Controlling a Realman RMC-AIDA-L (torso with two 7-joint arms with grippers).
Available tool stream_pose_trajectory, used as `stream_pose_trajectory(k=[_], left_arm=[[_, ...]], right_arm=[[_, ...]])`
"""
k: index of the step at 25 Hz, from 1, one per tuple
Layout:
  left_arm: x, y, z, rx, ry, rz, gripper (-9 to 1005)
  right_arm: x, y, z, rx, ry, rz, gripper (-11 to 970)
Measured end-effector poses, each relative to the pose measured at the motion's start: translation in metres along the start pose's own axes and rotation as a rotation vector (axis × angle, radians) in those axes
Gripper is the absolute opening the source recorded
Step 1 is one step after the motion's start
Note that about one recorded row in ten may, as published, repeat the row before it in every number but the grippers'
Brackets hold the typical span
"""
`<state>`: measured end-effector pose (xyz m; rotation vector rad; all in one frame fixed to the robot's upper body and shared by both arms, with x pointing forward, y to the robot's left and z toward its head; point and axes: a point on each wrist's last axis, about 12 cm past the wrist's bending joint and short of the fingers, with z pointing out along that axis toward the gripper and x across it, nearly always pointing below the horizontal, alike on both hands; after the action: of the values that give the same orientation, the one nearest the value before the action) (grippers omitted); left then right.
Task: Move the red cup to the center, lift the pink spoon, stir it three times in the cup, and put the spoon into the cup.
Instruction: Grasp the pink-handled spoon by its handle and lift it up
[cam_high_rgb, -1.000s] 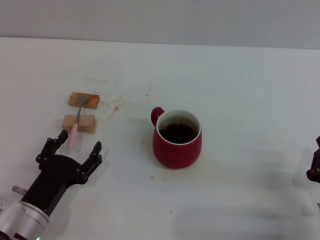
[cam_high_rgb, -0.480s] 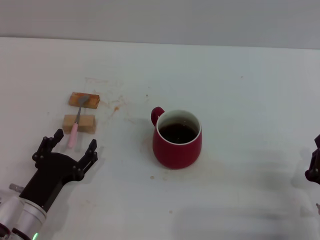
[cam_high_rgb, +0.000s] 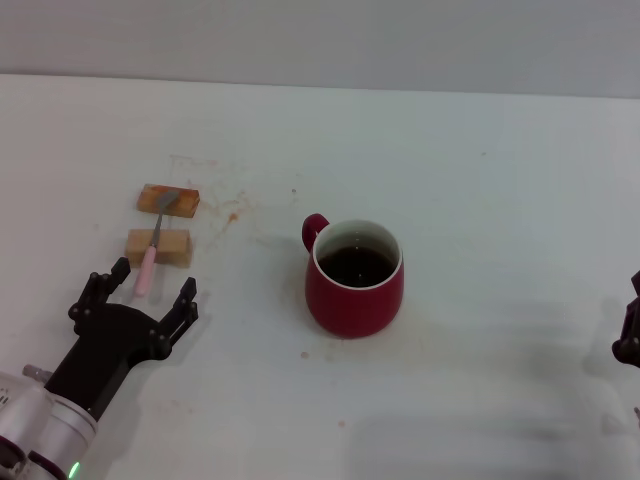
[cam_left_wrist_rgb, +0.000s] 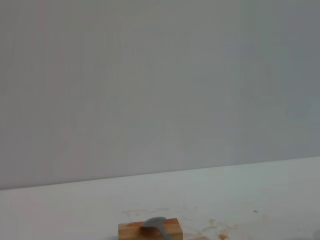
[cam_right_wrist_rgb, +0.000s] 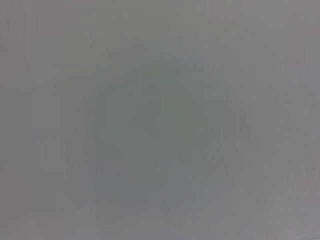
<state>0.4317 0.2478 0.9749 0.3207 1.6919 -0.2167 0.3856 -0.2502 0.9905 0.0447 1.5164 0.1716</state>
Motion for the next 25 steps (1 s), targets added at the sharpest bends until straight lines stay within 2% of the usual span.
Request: stream_pose_trajectory(k=[15,25], left_arm=[[-0.0006,-0.0003,0.0015,0.003,0.000,-0.003,856],[-0.0007,-0.0007,0.0028,0.007,0.003,-0.005,683]], right_arm=[[0.0000,-0.0008,-0.0003,0.004,0.000,-0.002,0],[0.0001,-0.0004,-0.0007,0.000,0.000,-0.002,0]])
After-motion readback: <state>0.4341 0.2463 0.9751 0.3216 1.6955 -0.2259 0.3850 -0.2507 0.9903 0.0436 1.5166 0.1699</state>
